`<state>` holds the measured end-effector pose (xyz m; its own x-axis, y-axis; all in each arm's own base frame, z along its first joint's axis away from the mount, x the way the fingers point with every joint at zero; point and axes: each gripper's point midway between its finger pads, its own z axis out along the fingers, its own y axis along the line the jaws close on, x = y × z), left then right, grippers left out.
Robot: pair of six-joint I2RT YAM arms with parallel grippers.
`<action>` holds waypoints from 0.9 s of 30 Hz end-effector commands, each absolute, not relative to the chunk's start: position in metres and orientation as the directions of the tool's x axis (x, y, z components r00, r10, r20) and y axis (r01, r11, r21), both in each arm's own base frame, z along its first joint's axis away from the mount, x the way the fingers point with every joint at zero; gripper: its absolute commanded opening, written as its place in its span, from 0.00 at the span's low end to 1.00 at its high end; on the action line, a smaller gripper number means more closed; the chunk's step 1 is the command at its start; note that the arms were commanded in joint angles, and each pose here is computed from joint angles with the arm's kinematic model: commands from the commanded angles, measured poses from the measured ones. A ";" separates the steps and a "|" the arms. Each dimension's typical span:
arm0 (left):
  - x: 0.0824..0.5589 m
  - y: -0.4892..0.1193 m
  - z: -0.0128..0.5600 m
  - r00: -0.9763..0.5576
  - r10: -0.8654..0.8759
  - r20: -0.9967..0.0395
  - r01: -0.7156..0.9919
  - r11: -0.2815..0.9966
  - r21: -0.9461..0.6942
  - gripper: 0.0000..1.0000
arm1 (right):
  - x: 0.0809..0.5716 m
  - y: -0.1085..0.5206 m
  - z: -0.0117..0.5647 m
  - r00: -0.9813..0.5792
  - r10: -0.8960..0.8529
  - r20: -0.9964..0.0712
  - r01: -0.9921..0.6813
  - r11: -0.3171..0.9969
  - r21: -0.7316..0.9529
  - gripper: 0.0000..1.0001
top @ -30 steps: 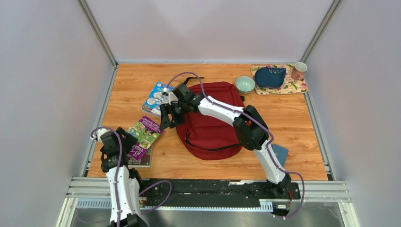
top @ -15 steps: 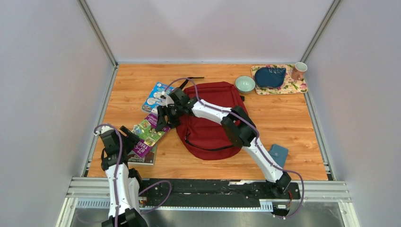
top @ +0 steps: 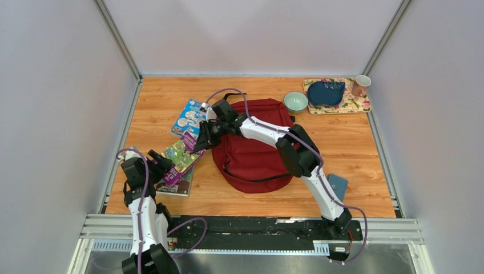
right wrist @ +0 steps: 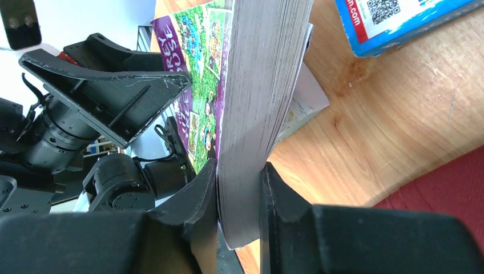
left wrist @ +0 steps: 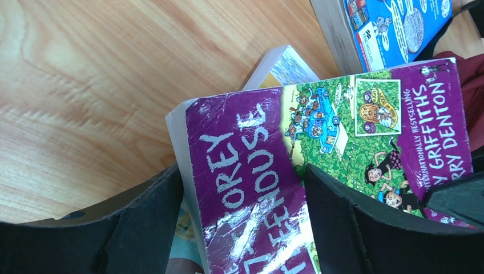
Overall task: Pack the student bag
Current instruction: Pick up the book from the center of the board.
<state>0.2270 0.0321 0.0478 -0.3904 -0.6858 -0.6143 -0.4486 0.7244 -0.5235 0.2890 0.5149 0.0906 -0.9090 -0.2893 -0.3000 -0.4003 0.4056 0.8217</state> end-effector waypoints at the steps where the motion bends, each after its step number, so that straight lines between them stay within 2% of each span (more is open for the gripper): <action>1: 0.217 -0.003 0.047 -0.494 -0.709 -0.503 -0.385 0.697 -0.605 0.84 | 0.287 0.522 0.132 -0.874 -0.259 -0.411 -0.482 0.367 0.795 0.00; 7: 0.224 0.018 0.093 -0.434 -0.691 -0.578 -0.418 0.722 -0.551 0.84 | 0.291 0.500 0.166 -0.886 -0.176 -0.428 -0.463 0.367 0.807 0.00; 8: 0.227 0.019 0.107 -0.420 -0.682 -0.599 -0.403 0.731 -0.550 0.84 | 0.295 0.492 0.186 -0.882 -0.143 -0.450 -0.470 0.341 0.814 0.00; 10: 0.229 0.022 0.122 -0.406 -0.674 -0.617 -0.397 0.738 -0.545 0.85 | 0.295 0.484 0.192 -0.902 -0.089 -0.422 -0.428 0.311 0.849 0.00; 12: 0.232 0.023 0.144 -0.389 -0.658 -0.644 -0.373 0.752 -0.543 0.84 | 0.301 0.474 0.218 -0.896 -0.040 -0.443 -0.438 0.249 0.864 0.00; 13: 0.233 0.023 0.151 -0.387 -0.653 -0.651 -0.365 0.757 -0.542 0.85 | 0.299 0.469 0.215 -0.911 -0.029 -0.412 -0.406 0.252 0.879 0.00; 17: 0.241 0.008 0.186 -0.373 -0.650 -0.662 -0.253 0.758 -0.602 0.85 | 0.302 0.444 0.244 -0.899 0.052 -0.435 -0.414 0.226 0.882 0.00; 21: 0.249 -0.033 0.197 -0.433 -0.704 -0.563 -0.052 0.643 -0.764 0.85 | 0.306 0.415 0.255 -0.885 0.142 -0.443 -0.403 0.241 0.883 0.00; 22: 0.252 -0.048 0.215 -0.436 -0.683 -0.586 0.095 0.613 -0.785 0.85 | 0.308 0.408 0.255 -0.883 0.160 -0.441 -0.397 0.247 0.884 0.00; 23: 0.249 -0.057 0.202 -0.473 -0.743 -0.474 0.073 0.503 -0.861 0.85 | 0.309 0.396 0.253 -0.880 0.187 -0.436 -0.383 0.262 0.886 0.00; 24: 0.248 -0.063 0.201 -0.486 -0.756 -0.438 0.093 0.454 -0.886 0.85 | 0.311 0.389 0.257 -0.874 0.208 -0.438 -0.384 0.256 0.887 0.00; 25: 0.249 -0.066 0.214 -0.464 -0.742 -0.484 0.194 0.448 -0.873 0.85 | 0.310 0.384 0.256 -0.873 0.220 -0.435 -0.378 0.258 0.889 0.00; 26: 0.247 -0.070 0.203 -0.486 -0.766 -0.421 0.165 0.393 -0.905 0.85 | 0.312 0.375 0.263 -0.865 0.242 -0.440 -0.381 0.252 0.889 0.00; 27: 0.245 -0.076 0.203 -0.497 -0.757 -0.423 0.182 0.386 -0.904 0.85 | 0.309 0.370 0.256 -0.869 0.247 -0.430 -0.368 0.260 0.893 0.00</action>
<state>0.2536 -0.0399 0.1724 -0.4248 -0.7577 -0.4955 -0.0306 0.5590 -0.8286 0.3071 0.3827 0.1953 -0.9287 0.1506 -0.3389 -0.2610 0.3836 0.8859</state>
